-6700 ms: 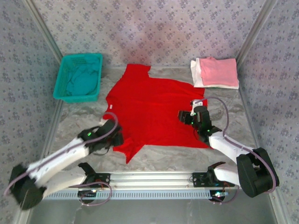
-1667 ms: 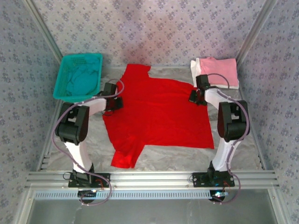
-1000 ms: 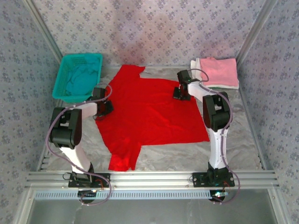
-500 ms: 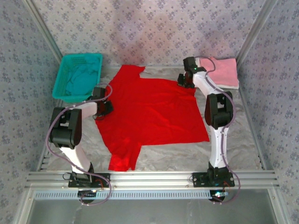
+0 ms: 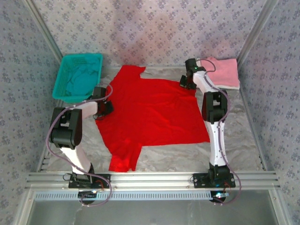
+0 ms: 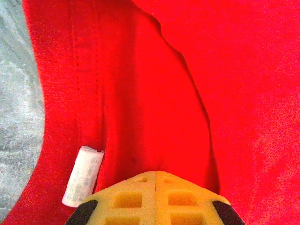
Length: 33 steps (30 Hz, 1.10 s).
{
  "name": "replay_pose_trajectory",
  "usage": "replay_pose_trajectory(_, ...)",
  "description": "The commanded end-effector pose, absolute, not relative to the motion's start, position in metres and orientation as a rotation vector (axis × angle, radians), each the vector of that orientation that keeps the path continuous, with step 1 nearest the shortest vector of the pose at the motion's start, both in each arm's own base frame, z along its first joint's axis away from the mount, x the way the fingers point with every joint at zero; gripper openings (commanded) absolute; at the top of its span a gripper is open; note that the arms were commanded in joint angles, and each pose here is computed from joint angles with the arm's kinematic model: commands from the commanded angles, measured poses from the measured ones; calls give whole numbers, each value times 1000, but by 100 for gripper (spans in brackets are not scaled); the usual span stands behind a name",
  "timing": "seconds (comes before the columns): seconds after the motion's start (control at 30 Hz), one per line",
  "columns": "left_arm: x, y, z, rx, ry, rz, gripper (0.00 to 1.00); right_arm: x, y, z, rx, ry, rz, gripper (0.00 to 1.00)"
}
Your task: Fold and stack the t-shirts
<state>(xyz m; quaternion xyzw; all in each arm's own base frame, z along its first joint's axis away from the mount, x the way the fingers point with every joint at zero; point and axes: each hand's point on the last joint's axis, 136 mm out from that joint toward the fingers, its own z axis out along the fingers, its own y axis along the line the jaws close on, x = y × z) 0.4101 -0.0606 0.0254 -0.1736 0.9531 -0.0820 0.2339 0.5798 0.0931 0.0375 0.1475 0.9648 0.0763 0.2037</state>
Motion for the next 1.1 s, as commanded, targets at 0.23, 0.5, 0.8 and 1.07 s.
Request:
replay_pose_trajectory(0.23,427,-57,37,-471,2582,-203,0,602,99,4,576,2690,281,7)
replay_pose_trajectory(0.5,434,-55,47,-456,2567,-187,0,647,105,14,632,2521,411,1)
replay_pose_trajectory(0.8,452,-58,71,-403,2526,-190,0,700,130,77,456,2262,659,1)
replay_pose_trajectory(1.07,449,-71,137,-352,2394,-244,0,682,124,204,318,2129,674,16)
